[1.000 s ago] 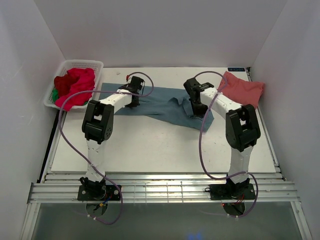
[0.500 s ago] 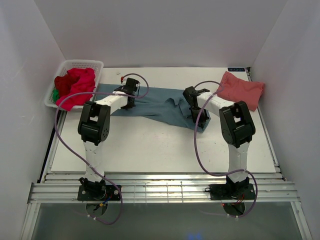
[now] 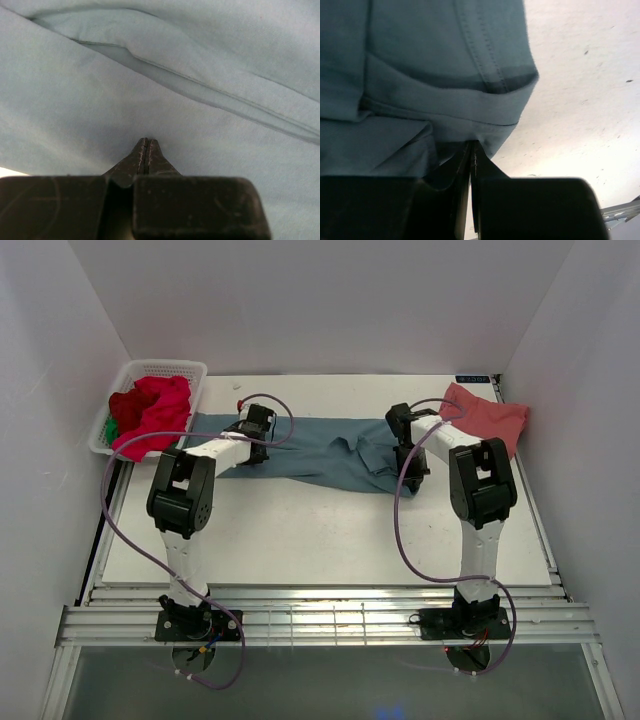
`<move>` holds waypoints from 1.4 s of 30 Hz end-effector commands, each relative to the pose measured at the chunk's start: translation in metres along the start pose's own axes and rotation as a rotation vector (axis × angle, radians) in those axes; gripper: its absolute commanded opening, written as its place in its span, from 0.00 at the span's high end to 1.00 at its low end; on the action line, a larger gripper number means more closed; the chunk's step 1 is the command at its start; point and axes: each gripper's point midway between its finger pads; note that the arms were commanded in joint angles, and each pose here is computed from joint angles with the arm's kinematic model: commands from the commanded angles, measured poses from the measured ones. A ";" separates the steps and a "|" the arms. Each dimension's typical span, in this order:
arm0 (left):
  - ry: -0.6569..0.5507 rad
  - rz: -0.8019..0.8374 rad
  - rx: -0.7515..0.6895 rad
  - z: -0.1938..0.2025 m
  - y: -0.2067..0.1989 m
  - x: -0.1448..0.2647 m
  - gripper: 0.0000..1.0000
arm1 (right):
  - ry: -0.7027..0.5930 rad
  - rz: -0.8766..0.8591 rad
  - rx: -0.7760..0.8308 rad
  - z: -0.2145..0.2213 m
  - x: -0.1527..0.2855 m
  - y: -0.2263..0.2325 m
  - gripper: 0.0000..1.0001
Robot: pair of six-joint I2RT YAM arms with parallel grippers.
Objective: Fold and stack the t-shirts
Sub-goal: Fold the other side of the tshirt into a rectangle
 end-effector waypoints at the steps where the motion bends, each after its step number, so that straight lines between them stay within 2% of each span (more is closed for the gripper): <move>1: 0.242 0.044 -0.088 0.082 -0.002 0.009 1.00 | 0.045 0.047 -0.036 -0.007 -0.049 -0.021 0.92; 15: 0.224 0.183 -0.126 0.089 -0.041 0.046 1.00 | 0.039 0.166 -0.065 -0.052 -0.072 -0.078 0.92; 23: 0.175 0.214 -0.126 0.079 -0.060 0.057 1.00 | -0.011 0.210 -0.074 -0.075 -0.061 -0.097 0.92; 27: 0.084 0.193 -0.106 0.042 -0.061 0.057 1.00 | -0.129 0.115 -0.080 -0.102 -0.030 -0.086 0.91; 33: -0.068 0.148 -0.064 -0.023 -0.052 0.076 1.00 | -0.369 -0.014 -0.001 -0.133 0.054 -0.058 0.71; 35: -0.100 0.138 -0.054 -0.034 -0.048 0.085 1.00 | -0.391 -0.095 0.029 -0.128 0.076 -0.039 0.64; 37: -0.116 0.137 -0.052 -0.039 -0.045 0.090 1.00 | -0.380 -0.171 0.060 -0.118 0.084 -0.020 0.61; 42: -0.125 0.195 -0.076 -0.043 -0.059 0.095 1.00 | -0.330 -0.352 0.121 -0.087 0.082 0.026 0.57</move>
Point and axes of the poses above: each gripper's point midway between its finger pads, its own x axis back along the fingers, its own y axis along the line the jaws close on, z = x × y, and after that the axes turned 14 degrees about -x, right-handed
